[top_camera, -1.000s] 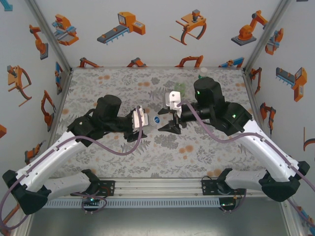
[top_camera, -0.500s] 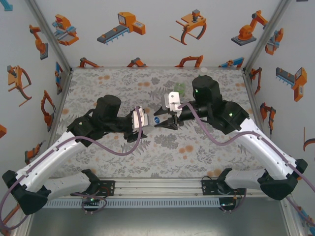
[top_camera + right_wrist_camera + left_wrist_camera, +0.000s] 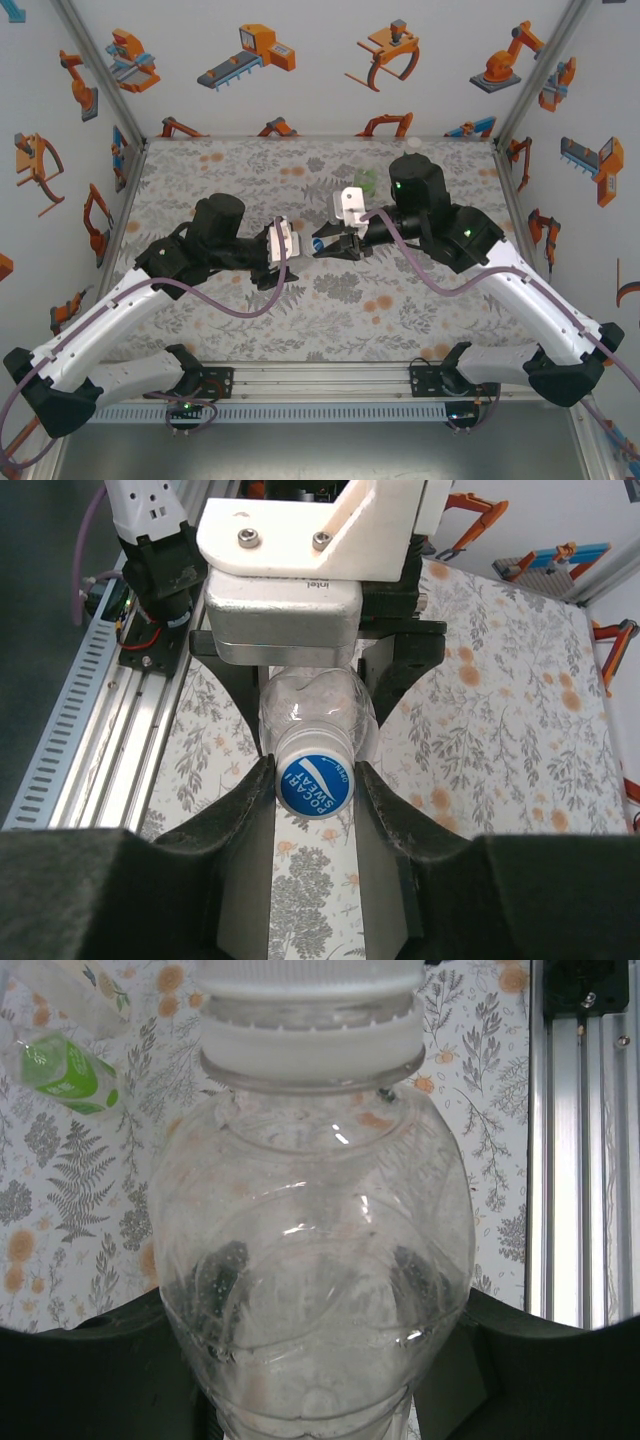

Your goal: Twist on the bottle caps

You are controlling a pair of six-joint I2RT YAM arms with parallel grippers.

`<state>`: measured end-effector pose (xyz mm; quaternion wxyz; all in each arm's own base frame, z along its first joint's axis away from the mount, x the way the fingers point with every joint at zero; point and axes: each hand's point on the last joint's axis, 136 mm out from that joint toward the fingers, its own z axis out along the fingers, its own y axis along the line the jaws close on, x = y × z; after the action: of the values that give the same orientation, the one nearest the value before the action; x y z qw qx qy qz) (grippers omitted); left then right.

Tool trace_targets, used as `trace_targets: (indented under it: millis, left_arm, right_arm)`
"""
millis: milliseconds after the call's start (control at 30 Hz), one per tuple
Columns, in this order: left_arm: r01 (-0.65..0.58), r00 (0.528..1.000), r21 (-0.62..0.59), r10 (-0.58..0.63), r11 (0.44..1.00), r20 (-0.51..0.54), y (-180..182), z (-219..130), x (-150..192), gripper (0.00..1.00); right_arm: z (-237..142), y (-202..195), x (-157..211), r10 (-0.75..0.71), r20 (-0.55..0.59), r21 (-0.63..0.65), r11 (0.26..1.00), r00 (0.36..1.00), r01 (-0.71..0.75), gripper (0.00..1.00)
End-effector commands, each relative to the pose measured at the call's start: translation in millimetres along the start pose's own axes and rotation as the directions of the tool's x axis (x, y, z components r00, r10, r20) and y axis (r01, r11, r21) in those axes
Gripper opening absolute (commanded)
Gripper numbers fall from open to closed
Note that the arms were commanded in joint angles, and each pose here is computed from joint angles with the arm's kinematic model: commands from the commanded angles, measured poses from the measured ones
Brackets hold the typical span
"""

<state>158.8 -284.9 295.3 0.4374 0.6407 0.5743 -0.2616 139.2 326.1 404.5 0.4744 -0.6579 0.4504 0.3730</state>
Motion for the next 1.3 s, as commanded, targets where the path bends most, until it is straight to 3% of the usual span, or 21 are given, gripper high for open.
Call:
trace_targets:
  millis: [0,100,233,300,367,467,567,633,767,800,867,933,1067,1267]
  left_arm:
    - [-0.01,1.0,0.007,0.01,1.0,0.025,-4,-5,-6,0.0]
    - [0.001,1.0,-0.022,0.0,1.0,0.014,1,-5,-4,0.0]
    - [0.027,1.0,-0.06,-0.027,0.998,-0.005,8,-3,0,0.0]
    - [0.035,0.999,-0.061,-0.036,0.998,-0.008,9,-1,1,0.0]
    - [0.042,0.999,-0.063,-0.043,0.997,-0.015,11,1,3,0.0]
    - [0.054,0.998,-0.079,-0.056,0.995,-0.03,16,4,4,0.0]
    - [0.067,0.996,-0.081,-0.071,0.994,-0.051,20,9,7,0.0]
    - [0.075,0.995,-0.07,-0.08,0.995,-0.064,20,13,9,0.0]
    - [0.086,0.993,-0.059,-0.09,0.995,-0.076,21,16,10,0.0]
    - [0.087,0.993,-0.06,-0.091,0.994,-0.076,21,16,10,0.0]
    - [0.082,0.993,-0.059,-0.086,0.995,-0.076,21,15,10,0.0]
    - [0.077,0.994,-0.056,-0.082,0.995,-0.077,19,15,11,0.0]
    - [0.063,0.996,-0.031,-0.065,0.998,-0.065,14,15,10,0.0]
    - [0.048,0.998,-0.014,-0.049,0.999,-0.044,9,12,6,0.0]
  right_arm:
    - [1,-4,0,0.045,0.01,0.023,0.999,0.999,-0.045,0.19]
    - [3,-15,5,0.237,0.016,0.085,0.968,0.971,-0.237,0.1]
    - [4,-38,26,0.589,0.089,0.213,0.776,0.803,-0.593,0.0]
    - [1,-50,45,0.752,0.16,0.298,0.581,0.64,-0.757,0.0]
    - [-8,-59,71,0.874,0.255,0.381,0.302,0.414,-0.874,0.0]
    - [-17,-55,104,0.927,0.365,0.418,-0.078,0.089,-0.905,0.0]
    - [-16,-45,123,0.887,0.43,0.377,-0.343,-0.166,-0.86,0.0]
    - [-14,-46,126,0.862,0.457,0.353,-0.401,-0.218,-0.845,0.0]
    - [-18,-49,127,0.852,0.483,0.354,-0.399,-0.201,-0.846,0.04]
    - [-19,-50,125,0.851,0.488,0.348,-0.395,-0.196,-0.85,0.08]
    - [-23,-56,115,0.858,0.493,0.337,-0.342,-0.145,-0.877,0.25]
    - [-24,-61,100,0.88,0.472,0.336,-0.225,-0.043,-0.914,0.38]
    - [-40,-69,71,0.874,0.437,0.402,0.02,0.211,-0.915,0.53]
    - [-53,-67,34,0.725,0.326,0.468,0.434,0.606,-0.77,0.57]
